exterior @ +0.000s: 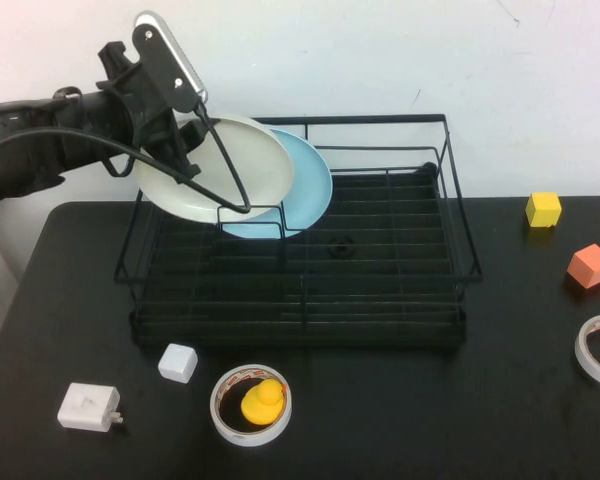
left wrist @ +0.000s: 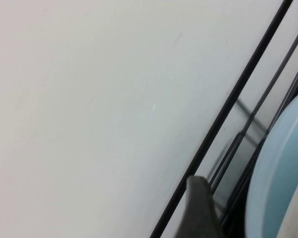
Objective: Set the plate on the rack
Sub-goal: Place the plate on the rack
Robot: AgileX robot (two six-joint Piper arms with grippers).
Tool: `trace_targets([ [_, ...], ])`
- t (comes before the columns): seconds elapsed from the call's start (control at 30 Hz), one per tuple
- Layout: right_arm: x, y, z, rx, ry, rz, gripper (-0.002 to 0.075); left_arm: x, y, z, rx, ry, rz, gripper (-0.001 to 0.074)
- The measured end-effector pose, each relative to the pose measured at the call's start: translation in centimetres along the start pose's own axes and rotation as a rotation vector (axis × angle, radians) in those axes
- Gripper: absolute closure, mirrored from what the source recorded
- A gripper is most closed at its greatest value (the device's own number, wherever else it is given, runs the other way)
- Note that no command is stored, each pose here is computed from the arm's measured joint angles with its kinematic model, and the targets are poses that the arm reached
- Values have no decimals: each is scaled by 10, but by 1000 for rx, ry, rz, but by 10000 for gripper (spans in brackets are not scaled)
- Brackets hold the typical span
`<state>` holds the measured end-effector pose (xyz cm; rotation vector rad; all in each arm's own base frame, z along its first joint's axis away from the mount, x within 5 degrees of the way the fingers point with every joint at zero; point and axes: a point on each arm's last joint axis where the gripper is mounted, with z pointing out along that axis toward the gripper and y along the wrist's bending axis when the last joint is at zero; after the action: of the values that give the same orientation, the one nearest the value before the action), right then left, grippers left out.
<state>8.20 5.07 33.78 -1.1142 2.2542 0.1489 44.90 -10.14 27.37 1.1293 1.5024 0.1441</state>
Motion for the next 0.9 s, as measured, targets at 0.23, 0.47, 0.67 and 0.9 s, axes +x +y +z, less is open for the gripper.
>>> trace_targets([
  [0.23, 0, 0, 0, 0, 0, 0, 727, -9, -7, 1, 48, -69, -5, 294],
  [0.47, 0, 0, 0, 0, 0, 16, 728, -5, -19, 13, 62, -29, -29, 289],
  [0.67, 1, 2, 0, -17, 12, 22, 728, 11, -30, 25, 66, 44, -100, 286],
  [0.9, 2, 4, 0, -42, 26, 28, 728, 10, -44, 35, 80, 73, -226, 286],
])
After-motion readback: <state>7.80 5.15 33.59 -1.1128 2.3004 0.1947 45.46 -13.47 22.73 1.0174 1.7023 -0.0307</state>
